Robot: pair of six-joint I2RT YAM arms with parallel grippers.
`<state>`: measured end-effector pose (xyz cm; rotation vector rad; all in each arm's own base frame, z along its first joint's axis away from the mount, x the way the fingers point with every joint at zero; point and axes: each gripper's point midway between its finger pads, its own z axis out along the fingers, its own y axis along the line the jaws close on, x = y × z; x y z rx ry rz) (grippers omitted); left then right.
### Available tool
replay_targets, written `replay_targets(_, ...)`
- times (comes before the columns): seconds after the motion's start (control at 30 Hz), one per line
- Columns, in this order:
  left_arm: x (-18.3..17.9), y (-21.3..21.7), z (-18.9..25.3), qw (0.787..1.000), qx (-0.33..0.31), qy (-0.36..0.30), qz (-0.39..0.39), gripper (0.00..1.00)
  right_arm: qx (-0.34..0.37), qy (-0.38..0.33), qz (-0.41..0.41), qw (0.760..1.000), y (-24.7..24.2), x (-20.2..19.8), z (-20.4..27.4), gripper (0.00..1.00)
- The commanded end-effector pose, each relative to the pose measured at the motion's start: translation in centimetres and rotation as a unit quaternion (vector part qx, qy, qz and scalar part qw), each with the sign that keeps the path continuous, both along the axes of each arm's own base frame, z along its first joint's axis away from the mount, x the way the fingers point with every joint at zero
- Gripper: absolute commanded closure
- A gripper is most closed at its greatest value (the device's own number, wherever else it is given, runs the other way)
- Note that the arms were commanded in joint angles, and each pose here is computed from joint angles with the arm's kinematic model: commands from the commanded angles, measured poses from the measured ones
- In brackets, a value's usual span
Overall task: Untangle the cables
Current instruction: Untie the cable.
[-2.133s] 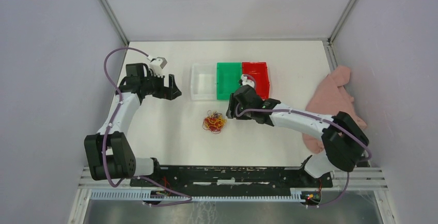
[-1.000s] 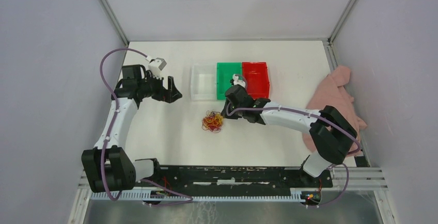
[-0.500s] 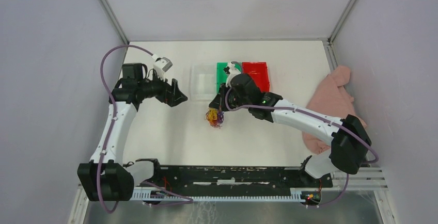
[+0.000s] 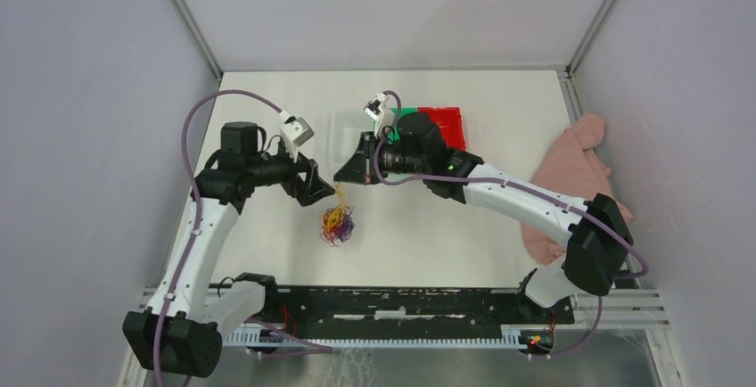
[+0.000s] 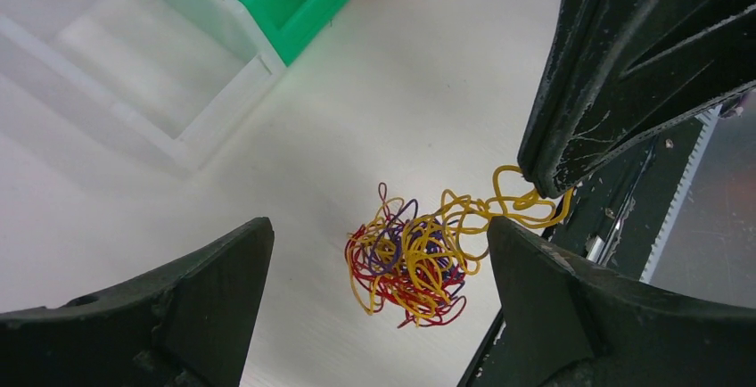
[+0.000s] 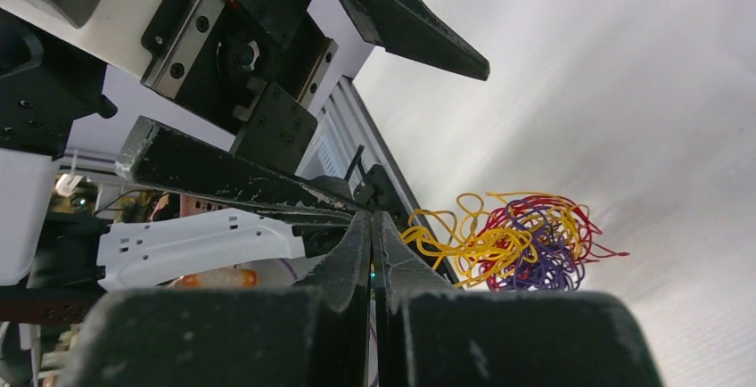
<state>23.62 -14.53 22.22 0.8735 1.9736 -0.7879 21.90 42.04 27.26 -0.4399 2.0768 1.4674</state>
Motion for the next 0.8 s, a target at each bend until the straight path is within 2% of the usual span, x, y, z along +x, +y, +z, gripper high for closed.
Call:
replay_targets(0.0,-1.1,-0.5,1.4,0.999,-0.01,-0.04,-0.032,0.06,0.077,-0.024,0.048,0.996,1.5,-1.2,5.3,1.0)
replay_targets(0.27,-2.8,-1.4,4.5,0.993,-0.045,-0.091,-0.06,0.25,0.082,-0.007,0.062,0.995,1.7,-1.7,5.2,1.0)
replay_targets(0.57,-5.5,-2.0,3.4,0.988,-0.055,-0.088,-0.117,0.45,0.08,0.001,0.063,0.995,1.9,-1.6,4.8,1.0)
replay_targets(0.7,-4.9,-2.1,3.7,0.987,-0.059,-0.101,-0.113,0.65,0.079,0.005,0.069,0.994,2.1,-1.7,4.7,1.0)
replay_targets(0.77,-4.6,-2.1,4.1,0.987,-0.065,-0.104,-0.107,0.69,0.077,0.008,0.071,0.994,2.1,-1.8,4.5,1.0)
